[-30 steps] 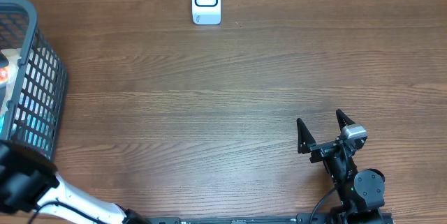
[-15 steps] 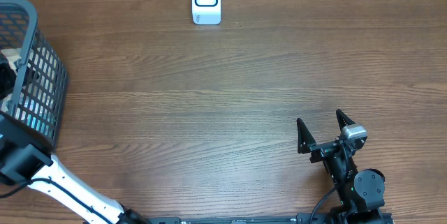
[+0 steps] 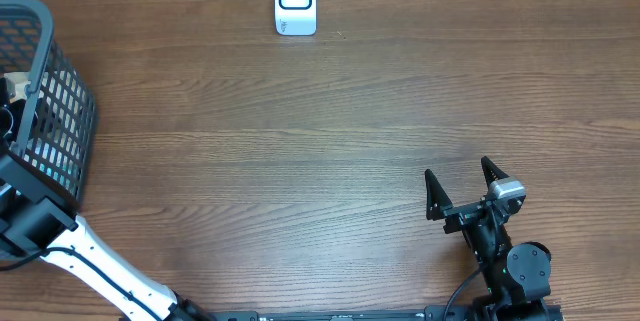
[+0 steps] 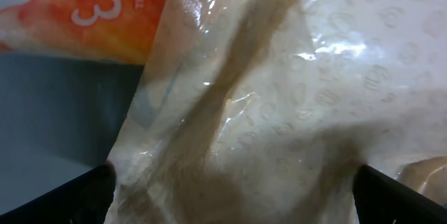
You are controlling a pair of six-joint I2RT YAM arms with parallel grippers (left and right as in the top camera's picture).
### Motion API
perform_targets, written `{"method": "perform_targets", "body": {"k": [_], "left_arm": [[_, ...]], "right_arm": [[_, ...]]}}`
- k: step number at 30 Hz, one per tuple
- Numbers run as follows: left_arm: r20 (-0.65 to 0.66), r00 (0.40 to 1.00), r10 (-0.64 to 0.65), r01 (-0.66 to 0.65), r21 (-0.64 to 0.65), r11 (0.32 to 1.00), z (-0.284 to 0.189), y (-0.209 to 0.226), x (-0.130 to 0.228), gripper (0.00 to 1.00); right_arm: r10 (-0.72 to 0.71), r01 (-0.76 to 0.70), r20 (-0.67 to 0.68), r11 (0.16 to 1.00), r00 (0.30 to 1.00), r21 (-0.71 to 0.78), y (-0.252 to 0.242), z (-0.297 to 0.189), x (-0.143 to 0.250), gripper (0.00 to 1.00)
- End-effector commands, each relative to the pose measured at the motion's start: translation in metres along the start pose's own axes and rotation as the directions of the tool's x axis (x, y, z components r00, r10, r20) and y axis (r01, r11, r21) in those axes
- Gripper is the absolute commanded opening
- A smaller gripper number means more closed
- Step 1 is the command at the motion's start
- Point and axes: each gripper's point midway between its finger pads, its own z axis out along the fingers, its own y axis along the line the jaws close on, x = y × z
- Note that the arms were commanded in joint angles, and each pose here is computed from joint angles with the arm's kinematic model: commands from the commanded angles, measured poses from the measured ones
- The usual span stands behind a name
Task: Scan the item barcode
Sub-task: 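Grasp the clear plastic bag in the basket with the left gripper, then lift the clear bag out and place it on the table center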
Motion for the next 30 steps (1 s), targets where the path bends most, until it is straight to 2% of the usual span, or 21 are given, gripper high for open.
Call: {"method": "perform_targets", "body": {"k": [1,5,6,7,9,11,12,14,18,24,30], "left_arm": [[-0.039,0.999,-0.022,0.021,-0.022,1.0,0.017,0.007,0.008,0.99],[-0.077,0.997,-0.019,0.02,0.014,1.0,0.033,-0.001,0.016,0.99],[-0.085,0.996,-0.018,0.019,0.015,1.0,0.035,-0.002,0.018,0.96],[-0.092,0.996,-0.018,0.02,0.018,1.0,0.037,-0.003,0.019,0.89],[-0.095,0.995,-0.019,0.021,0.023,0.999,0.037,-0.003,0.02,0.7],[-0.093,0.995,-0.019,0.021,0.024,0.999,0.037,-0.003,0.02,0.39],[-0.096,0.995,-0.019,0.022,0.025,0.999,0.037,-0.004,0.02,0.29],[-0.1,0.995,-0.019,0.022,0.026,0.999,0.037,-0.004,0.021,0.23],[-0.098,0.995,-0.019,0.022,0.026,0.999,0.034,-0.004,0.021,0.04],[-0.059,0.998,-0.018,0.019,0.015,1.0,0.016,-0.002,0.01,0.04],[0.072,0.995,-0.068,0.069,-0.013,0.998,-0.05,0.001,-0.023,0.04]], "right_arm": [[-0.002,0.002,0.006,1.0,1.0,-0.005,0.001,0.0,0.001,1.0],[-0.002,0.002,0.006,1.0,1.0,-0.005,0.001,0.0,0.001,1.0],[-0.002,0.002,0.006,1.0,1.0,-0.005,0.001,0.0,0.001,1.0],[-0.002,0.002,0.006,1.0,1.0,-0.005,0.001,0.0,0.001,1.0],[-0.002,0.002,0.006,1.0,1.0,-0.005,0.001,0.0,0.001,1.0],[-0.002,0.002,0.006,1.0,1.0,-0.005,0.001,0.0,0.001,1.0],[-0.002,0.002,0.006,1.0,1.0,-0.005,0.001,0.0,0.001,1.0],[-0.002,0.002,0.006,1.0,1.0,-0.005,0.001,0.0,0.001,1.0],[-0.002,0.002,0.006,1.0,1.0,-0.005,0.001,0.0,0.001,1.0],[-0.002,0.002,0.006,1.0,1.0,-0.005,0.001,0.0,0.001,1.0],[-0.002,0.002,0.006,1.0,1.0,-0.005,0.001,0.0,0.001,1.0]]}}
